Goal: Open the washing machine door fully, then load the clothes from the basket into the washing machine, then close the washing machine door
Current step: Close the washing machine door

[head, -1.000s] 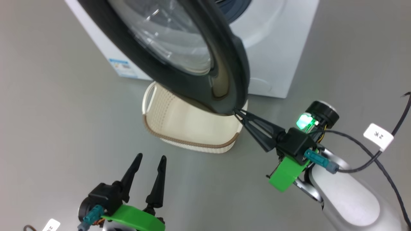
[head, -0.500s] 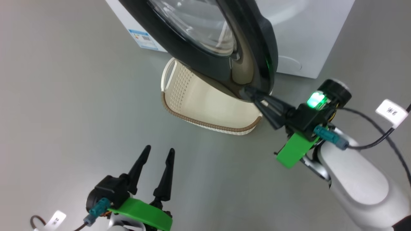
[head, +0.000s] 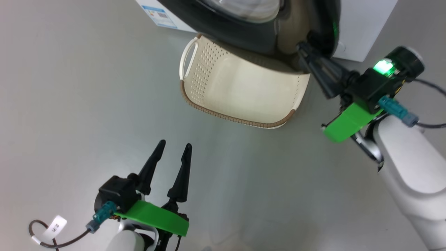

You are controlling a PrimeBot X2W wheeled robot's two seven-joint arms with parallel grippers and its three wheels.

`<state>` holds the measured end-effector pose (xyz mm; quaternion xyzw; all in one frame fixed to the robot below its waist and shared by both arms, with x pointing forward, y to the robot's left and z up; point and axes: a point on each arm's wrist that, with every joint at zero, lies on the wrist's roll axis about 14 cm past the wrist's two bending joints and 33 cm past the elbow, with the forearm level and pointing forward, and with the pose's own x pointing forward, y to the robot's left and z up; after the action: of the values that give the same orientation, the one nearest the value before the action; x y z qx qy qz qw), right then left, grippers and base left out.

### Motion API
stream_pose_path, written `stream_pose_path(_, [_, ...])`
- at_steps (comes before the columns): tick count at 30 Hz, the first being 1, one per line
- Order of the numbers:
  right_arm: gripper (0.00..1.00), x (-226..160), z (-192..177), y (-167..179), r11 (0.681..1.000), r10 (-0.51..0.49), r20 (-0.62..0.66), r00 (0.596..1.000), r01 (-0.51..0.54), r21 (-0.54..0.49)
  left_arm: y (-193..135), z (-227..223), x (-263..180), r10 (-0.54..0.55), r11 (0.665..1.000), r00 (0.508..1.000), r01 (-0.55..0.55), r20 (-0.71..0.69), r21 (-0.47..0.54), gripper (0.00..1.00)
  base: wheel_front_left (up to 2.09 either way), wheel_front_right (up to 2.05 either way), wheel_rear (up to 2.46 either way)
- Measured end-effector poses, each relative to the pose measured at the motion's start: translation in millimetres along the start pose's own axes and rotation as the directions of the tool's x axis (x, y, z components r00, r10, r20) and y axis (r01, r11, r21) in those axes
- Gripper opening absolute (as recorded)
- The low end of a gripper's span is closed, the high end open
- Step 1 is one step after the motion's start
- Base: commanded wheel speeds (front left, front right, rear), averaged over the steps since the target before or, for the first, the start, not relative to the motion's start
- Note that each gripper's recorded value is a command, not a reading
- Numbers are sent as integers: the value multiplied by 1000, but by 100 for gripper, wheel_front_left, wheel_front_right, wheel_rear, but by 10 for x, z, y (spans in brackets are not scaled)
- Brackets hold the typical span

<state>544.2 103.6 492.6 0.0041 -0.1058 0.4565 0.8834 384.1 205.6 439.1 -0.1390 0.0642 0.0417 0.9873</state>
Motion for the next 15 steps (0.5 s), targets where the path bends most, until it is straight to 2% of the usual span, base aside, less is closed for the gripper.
stream_pose_path(15, [0, 294, -139, -676, 993, -100, 33, 994, 102, -65, 37, -201, 159, 10, 1000, 998, -11, -56, -23, 100, 0, 0, 0])
